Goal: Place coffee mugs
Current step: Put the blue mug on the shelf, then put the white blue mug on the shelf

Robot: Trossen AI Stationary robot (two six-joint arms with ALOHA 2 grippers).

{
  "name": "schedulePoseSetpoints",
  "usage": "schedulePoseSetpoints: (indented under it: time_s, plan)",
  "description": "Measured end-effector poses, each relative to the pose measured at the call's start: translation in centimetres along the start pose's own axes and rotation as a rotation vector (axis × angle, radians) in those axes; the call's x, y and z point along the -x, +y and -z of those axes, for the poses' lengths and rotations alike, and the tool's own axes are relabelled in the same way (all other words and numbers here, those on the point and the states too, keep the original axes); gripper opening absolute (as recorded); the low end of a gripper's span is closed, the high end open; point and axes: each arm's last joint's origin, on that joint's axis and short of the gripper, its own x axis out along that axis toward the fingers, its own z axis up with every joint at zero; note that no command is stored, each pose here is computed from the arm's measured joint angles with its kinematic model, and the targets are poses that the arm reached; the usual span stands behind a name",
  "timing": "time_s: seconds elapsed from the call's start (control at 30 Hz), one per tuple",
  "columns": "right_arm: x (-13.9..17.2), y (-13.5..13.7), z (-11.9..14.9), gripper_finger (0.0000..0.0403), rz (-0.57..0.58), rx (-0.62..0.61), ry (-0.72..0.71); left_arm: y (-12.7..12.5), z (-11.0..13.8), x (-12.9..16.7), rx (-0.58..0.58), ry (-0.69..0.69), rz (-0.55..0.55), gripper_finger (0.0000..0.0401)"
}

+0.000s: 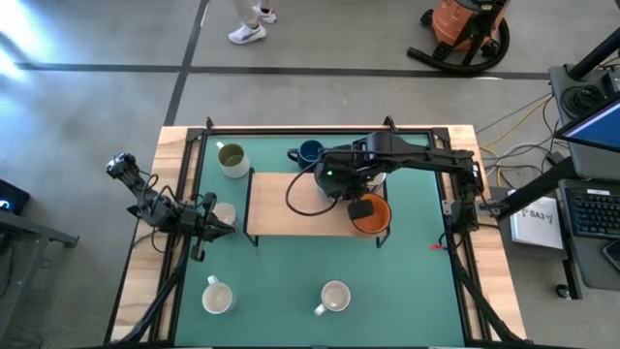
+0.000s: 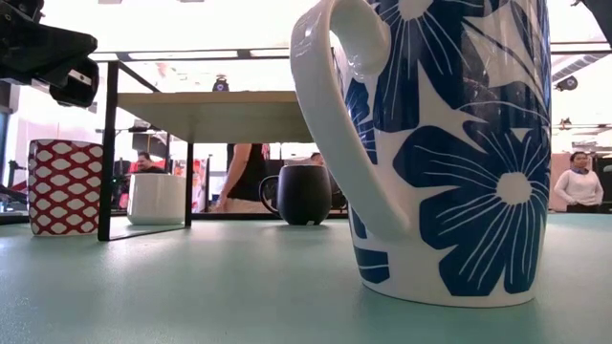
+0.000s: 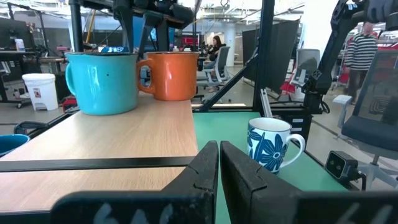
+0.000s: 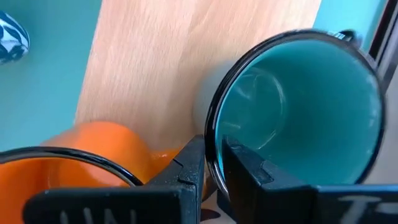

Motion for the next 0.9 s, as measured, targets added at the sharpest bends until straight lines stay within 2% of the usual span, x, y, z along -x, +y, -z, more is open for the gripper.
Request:
schedulePoseSetpoints:
  time_s: [0.6, 0.73, 0.9]
  plan:
    - [2.9, 0.9, -0.4, 0.0043, 0.038, 0.008, -0.129, 0.0, 0.0, 0.0, 0.0, 0.0, 0.0, 0.0]
    - [3.7, 2.2, -1.0, 0.0043, 0.033, -0.026, -0.185, 0.0, 0.0, 0.0, 0.0, 0.0, 0.001, 0.0]
    - [4.1, 5.3, -2.0, 0.0043, -0.017, -0.118, -0.217, 0.0, 0.0, 0.0, 0.0, 0.0, 0.0, 0.0]
